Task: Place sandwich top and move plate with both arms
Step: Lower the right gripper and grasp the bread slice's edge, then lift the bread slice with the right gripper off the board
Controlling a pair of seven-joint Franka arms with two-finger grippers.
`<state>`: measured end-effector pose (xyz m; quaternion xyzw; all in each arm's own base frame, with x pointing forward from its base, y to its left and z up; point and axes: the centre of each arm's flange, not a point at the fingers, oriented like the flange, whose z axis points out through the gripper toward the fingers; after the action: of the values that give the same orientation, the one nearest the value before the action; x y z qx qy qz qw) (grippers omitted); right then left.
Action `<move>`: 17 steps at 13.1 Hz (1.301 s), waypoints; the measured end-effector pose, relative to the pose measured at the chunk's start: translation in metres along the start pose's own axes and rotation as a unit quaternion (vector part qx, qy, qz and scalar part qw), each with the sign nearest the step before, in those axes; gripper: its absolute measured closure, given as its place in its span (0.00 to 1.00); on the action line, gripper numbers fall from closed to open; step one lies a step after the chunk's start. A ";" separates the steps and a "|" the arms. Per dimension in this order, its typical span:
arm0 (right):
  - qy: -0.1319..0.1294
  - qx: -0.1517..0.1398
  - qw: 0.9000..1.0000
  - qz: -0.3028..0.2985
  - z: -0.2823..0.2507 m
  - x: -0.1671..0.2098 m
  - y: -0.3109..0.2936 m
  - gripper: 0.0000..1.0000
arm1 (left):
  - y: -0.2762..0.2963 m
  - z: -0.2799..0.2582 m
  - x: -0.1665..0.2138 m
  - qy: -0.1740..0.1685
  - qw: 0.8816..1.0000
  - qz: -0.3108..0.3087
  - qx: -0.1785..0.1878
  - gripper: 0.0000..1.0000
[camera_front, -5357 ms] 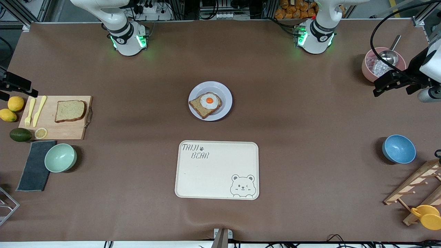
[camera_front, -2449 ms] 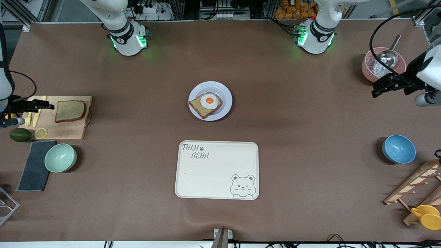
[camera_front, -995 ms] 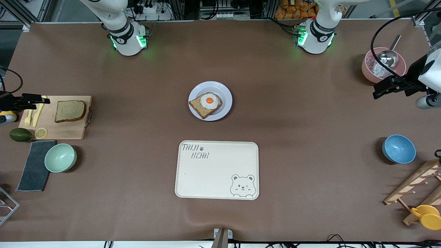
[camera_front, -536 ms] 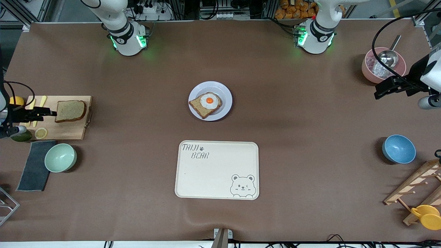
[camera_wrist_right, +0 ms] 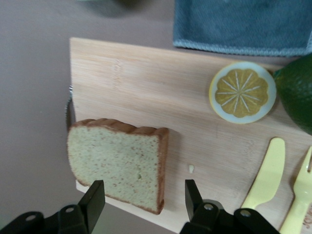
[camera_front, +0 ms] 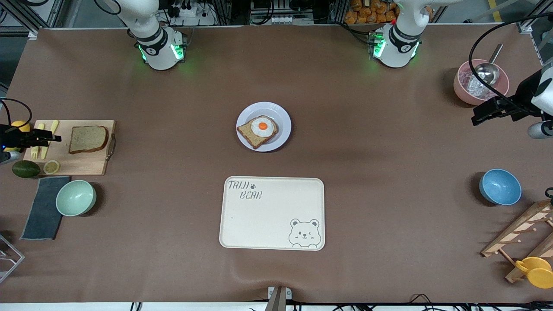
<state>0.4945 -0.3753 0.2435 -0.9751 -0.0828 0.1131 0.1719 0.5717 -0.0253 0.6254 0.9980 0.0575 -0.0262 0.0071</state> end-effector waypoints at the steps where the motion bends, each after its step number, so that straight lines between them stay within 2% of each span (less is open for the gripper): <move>1: -0.001 0.006 1.000 0.003 0.010 0.001 0.004 0.25 | -0.002 0.000 0.000 -0.001 1.000 -0.003 -0.009 0.00; 6: -0.007 0.028 1.000 0.012 0.042 0.005 0.012 0.26 | 0.004 -0.002 0.001 0.004 1.000 0.002 -0.016 0.00; 7: -0.009 0.030 0.999 0.012 0.045 0.005 0.012 0.29 | 0.003 -0.002 0.001 0.004 1.000 0.001 -0.016 0.00; 8: -0.010 0.033 0.999 0.013 0.049 0.005 0.014 0.37 | 0.001 -0.001 0.002 0.003 1.000 -0.001 -0.015 0.00; 9: -0.011 0.035 0.999 0.012 0.051 0.004 0.015 0.37 | 0.000 0.001 0.003 0.002 1.000 -0.002 -0.015 0.00; 11: -0.010 0.038 0.999 0.009 0.054 0.001 0.018 0.58 | -0.001 0.002 0.004 0.001 1.000 -0.003 -0.015 0.00; 12: -0.010 0.039 0.999 0.009 0.054 0.000 0.020 0.65 | 0.000 0.002 0.004 0.001 1.000 -0.003 -0.015 0.00; 13: -0.009 0.039 0.999 0.009 0.055 -0.001 0.020 0.67 | 0.001 0.001 0.003 0.002 1.000 -0.002 -0.015 0.00; 14: -0.009 0.041 0.999 0.009 0.056 -0.001 0.021 0.75 | 0.002 0.001 0.003 0.002 1.000 -0.001 -0.016 0.00; 15: -0.007 0.043 0.999 0.008 0.057 -0.001 0.021 0.89 | 0.002 0.001 0.003 0.002 1.000 0.000 -0.016 0.00; 16: -0.006 0.045 0.999 0.005 0.058 -0.001 0.021 0.96 | 0.002 0.001 0.003 0.001 1.000 0.000 -0.015 0.00; 17: -0.005 0.045 0.999 0.001 0.058 -0.001 0.022 0.96 | 0.002 0.002 0.003 0.001 1.000 -0.001 -0.015 0.00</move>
<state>0.4815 -0.3775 0.1830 -0.9659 -0.0770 0.1216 0.2153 0.5752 -0.0268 0.6235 0.9977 0.0585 -0.0247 0.0224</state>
